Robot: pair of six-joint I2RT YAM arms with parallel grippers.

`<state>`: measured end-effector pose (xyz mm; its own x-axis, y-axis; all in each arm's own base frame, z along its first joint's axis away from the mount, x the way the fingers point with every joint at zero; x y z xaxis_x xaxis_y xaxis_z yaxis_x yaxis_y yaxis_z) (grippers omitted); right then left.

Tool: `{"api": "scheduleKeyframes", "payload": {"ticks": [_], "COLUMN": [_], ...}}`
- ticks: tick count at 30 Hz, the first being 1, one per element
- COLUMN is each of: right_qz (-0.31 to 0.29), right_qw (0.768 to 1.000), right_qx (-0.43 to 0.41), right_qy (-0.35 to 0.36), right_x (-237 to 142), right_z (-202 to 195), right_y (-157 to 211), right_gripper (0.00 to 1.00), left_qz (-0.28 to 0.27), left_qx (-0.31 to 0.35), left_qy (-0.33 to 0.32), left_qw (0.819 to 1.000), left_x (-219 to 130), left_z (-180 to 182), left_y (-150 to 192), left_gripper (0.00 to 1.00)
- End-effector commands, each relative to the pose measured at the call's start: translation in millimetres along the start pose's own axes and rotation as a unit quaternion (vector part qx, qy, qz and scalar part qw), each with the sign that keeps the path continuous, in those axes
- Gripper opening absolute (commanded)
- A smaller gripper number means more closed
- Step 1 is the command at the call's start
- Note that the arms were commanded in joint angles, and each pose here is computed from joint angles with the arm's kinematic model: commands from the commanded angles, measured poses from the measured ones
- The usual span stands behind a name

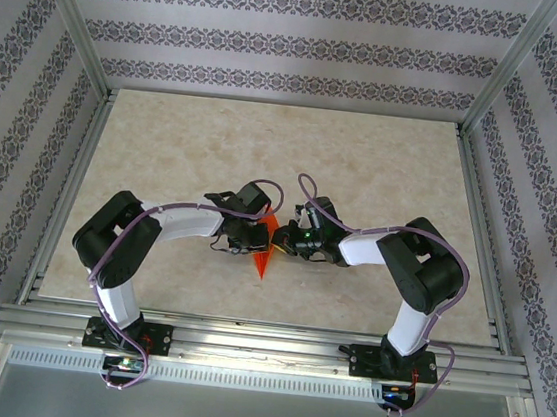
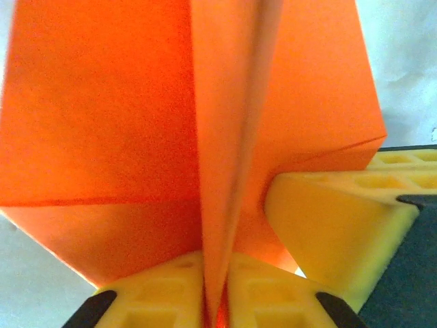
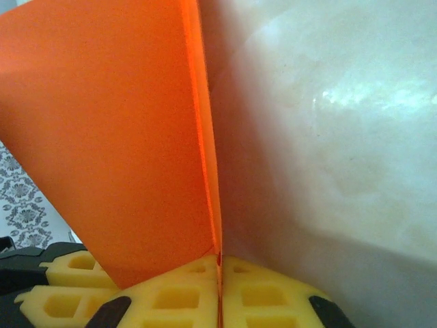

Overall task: Fold a paper plane with a square sheet of paper (pick it up from the middle)
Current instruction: Move the paper plane to the center of the table.

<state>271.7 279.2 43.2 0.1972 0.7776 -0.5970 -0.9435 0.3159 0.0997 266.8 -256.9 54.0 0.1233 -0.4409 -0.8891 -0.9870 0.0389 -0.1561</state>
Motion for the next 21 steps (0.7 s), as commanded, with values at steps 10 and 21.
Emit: {"api": "scheduleKeyframes", "payload": {"ticks": [10, 21], "right_qz": [-0.052, -0.124], "right_qw": [0.998, 0.992], "right_qx": [-0.02, -0.011], "right_qy": [-0.01, 0.023], "right_x": [-56.4, -105.1], "right_z": [5.7, -22.3], "right_y": [-11.4, -21.3], "right_gripper": [0.22, 0.24], "left_qz": [0.007, 0.036], "left_qx": [0.047, 0.068], "left_qy": [-0.023, -0.053], "left_qw": [0.999, 0.996], "left_x": [-0.8, 4.7], "left_z": [-8.3, -7.4], "left_y": [-9.8, -15.8], "left_gripper": [0.09, 0.11]}}
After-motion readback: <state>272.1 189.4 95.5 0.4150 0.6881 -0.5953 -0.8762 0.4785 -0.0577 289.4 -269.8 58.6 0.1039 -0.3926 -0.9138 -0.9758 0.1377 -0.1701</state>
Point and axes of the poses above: each hand's point on the last joint's axis, 136 mm out from that joint toward the fingers, its own x axis out along the fingers, its own z axis along the line the jaws close on, y = z × x, the point moved 3 cm from there along -x, back along the fingers, and after that the axes turned 11 degrees about x, right-handed, at the moved point
